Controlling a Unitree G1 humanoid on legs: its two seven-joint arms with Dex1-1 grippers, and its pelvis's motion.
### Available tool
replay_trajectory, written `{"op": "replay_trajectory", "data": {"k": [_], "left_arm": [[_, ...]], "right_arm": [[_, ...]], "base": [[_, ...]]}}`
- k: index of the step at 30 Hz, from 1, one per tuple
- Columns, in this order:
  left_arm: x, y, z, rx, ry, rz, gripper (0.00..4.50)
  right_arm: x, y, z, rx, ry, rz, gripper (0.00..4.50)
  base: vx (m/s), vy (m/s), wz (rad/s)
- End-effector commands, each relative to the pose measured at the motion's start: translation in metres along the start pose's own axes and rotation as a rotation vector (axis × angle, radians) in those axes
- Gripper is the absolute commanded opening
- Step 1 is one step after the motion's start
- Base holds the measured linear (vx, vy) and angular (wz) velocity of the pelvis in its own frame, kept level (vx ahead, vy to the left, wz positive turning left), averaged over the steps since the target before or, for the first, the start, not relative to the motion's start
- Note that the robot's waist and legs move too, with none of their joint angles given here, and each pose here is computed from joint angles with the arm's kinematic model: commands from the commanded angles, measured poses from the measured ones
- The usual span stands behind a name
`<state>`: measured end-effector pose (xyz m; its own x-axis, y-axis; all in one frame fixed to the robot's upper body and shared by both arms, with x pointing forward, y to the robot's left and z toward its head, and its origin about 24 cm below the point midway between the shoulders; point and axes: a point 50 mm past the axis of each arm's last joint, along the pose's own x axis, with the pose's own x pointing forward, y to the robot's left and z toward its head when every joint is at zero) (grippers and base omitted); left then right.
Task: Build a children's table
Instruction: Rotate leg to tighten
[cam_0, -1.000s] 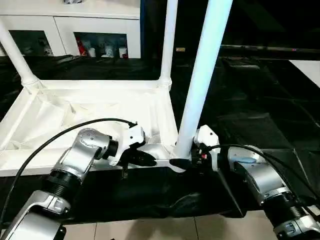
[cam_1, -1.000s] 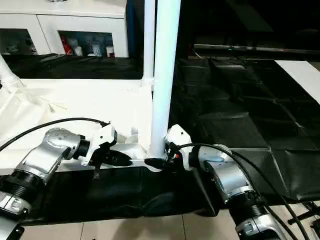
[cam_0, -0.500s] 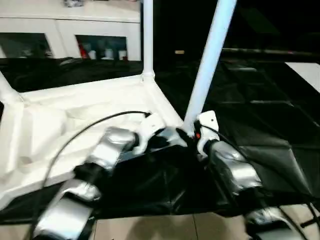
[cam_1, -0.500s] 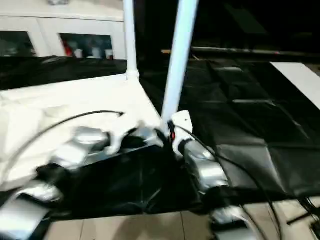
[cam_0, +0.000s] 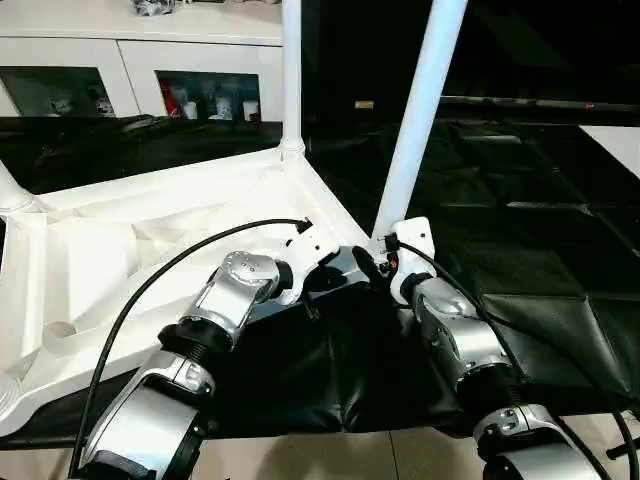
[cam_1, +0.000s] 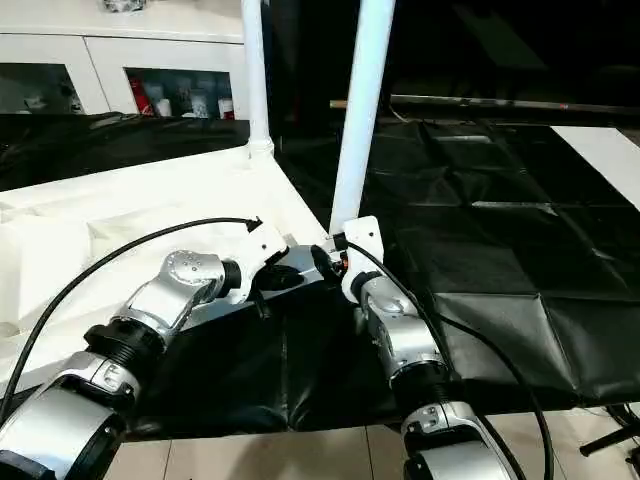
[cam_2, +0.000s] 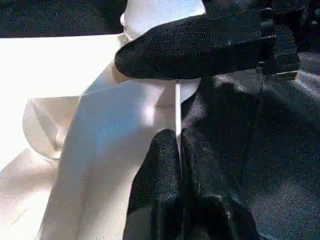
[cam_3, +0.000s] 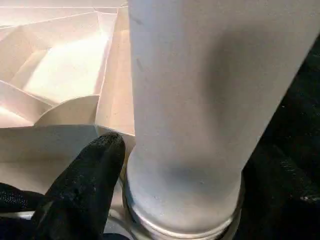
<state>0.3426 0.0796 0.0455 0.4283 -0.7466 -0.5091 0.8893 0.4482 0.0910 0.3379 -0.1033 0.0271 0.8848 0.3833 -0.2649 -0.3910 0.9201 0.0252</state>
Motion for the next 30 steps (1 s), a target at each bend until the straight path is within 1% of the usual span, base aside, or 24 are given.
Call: {"op": "replay_trajectory", "data": {"k": [1, 2, 3, 4, 7, 13, 18, 23, 24, 27, 28, 30], "left_arm": [[-0.008, -0.005, -0.016, 0.012, -0.001, -0.104, 0.0], [-0.02, -0.003, -0.022, 0.026, -0.007, -0.158, 0.0], [-0.031, -0.003, -0.026, 0.049, -0.01, -0.227, 0.0], [-0.039, -0.005, -0.028, 0.058, -0.006, -0.29, 0.0], [-0.049, -0.006, -0.03, 0.056, 0.001, -0.365, 0.0], [-0.056, -0.006, -0.03, 0.066, 0.003, -0.398, 0.0], [-0.06, -0.01, -0.03, 0.072, -0.004, -0.433, 0.0], [-0.058, -0.01, -0.03, 0.071, -0.002, -0.423, 0.0], [-0.058, -0.01, -0.031, 0.07, -0.001, -0.422, 0.0], [-0.059, -0.01, -0.031, 0.069, 0.003, -0.42, 0.0], [-0.059, -0.01, -0.031, 0.068, 0.003, -0.419, 0.0], [-0.059, -0.01, -0.032, 0.067, 0.007, -0.419, 0.0]], "right_arm": [[-0.009, -0.002, 0.008, -0.112, -0.016, 0.224, 3.51], [-0.022, -0.007, 0.011, -0.208, -0.007, 0.382, 3.51], [-0.036, -0.011, 0.012, -0.282, 0.024, 0.524, 3.51], [-0.048, -0.014, 0.01, -0.325, 0.054, 0.62, 3.51], [-0.059, -0.017, 0.008, -0.36, 0.089, 0.703, 3.51], [-0.06, -0.02, 0.011, -0.383, 0.083, 0.69, 3.51], [-0.06, -0.016, 0.015, -0.392, 0.075, 0.713, 3.51], [-0.051, -0.013, 0.018, -0.377, 0.037, 0.667, 3.51], [-0.051, -0.013, 0.017, -0.362, 0.035, 0.666, 3.51], [-0.051, -0.012, 0.015, -0.353, 0.046, 0.671, 3.51], [-0.051, -0.012, 0.014, -0.355, 0.051, 0.672, 3.36], [-0.051, -0.013, 0.013, -0.358, 0.059, 0.676, 3.36]], "base": [[0.0, 0.0, 0.0], [0.0, 0.0, 0.0], [0.0, 0.0, 0.0], [0.0, 0.0, 0.0], [0.0, 0.0, 0.0], [0.0, 0.0, 0.0], [0.0, 0.0, 0.0], [0.0, 0.0, 0.0], [0.0, 0.0, 0.0], [0.0, 0.0, 0.0], [0.0, 0.0, 0.0], [0.0, 0.0, 0.0]]}}
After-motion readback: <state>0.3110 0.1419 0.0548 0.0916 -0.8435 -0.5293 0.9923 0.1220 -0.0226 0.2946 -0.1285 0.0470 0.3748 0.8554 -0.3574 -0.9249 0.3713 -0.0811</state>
